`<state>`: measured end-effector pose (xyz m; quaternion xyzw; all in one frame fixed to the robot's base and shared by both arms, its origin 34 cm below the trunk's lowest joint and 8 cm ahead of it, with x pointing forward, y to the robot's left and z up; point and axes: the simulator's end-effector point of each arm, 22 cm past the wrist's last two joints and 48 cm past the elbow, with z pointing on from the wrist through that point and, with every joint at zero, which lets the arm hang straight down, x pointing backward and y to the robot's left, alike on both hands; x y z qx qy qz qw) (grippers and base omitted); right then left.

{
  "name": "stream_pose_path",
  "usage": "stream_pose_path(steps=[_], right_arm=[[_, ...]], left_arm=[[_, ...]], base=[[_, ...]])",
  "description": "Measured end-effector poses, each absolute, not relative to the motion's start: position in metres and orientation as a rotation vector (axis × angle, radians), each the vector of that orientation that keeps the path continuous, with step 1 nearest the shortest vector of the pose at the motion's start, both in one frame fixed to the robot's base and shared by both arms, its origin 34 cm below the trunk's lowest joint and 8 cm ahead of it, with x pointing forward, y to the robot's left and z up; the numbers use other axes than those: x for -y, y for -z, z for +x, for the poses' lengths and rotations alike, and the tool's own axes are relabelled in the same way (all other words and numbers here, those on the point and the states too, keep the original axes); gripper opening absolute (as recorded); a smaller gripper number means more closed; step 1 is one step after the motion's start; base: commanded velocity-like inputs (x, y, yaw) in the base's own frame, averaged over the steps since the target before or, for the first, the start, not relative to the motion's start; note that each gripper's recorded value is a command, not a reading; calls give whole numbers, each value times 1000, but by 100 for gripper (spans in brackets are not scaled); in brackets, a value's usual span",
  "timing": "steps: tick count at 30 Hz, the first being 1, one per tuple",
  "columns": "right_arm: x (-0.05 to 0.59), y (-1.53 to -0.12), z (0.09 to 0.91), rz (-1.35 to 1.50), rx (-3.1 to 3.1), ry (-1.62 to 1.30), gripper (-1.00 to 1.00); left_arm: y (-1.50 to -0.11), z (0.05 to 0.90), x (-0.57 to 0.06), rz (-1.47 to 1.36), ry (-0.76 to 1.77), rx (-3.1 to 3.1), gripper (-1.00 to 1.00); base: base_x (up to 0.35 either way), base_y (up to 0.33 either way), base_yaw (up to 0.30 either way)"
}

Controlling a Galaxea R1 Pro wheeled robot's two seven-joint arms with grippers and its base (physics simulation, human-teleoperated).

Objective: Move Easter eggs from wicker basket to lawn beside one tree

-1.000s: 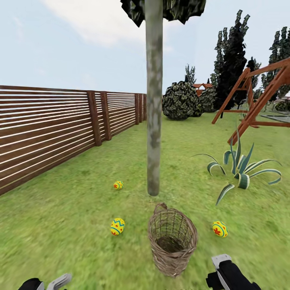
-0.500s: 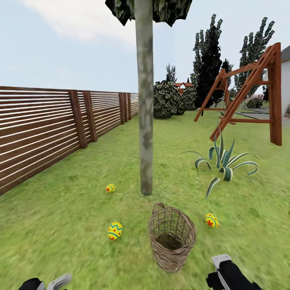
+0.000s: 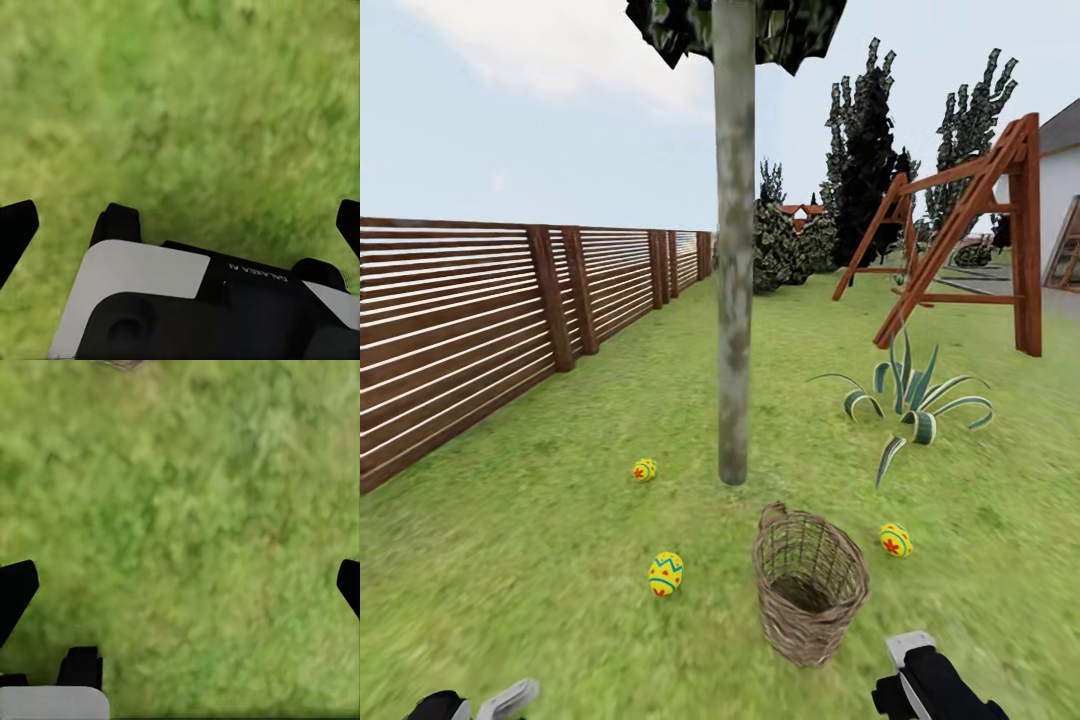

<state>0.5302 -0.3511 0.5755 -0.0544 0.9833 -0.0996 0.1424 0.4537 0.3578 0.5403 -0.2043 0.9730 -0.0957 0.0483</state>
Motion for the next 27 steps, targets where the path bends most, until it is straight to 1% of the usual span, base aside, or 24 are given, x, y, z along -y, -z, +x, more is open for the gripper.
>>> stream_pose_path(steps=[5,7,27], right_arm=[[351,-584,531,-157,-2837,288,100],[352,-587,530,-156,-2838,289,100],[352,-614,527,-159,-2853,289,100]], left_arm=[[-549,454,-357,-622,293,-2967,100],[-552,454,-357,-622,293,-2967,100],[-580,451,-356,-626,289,-2981,100]], base=[[-75,332,-7],[-36,332,-146],[-2,328,-255]])
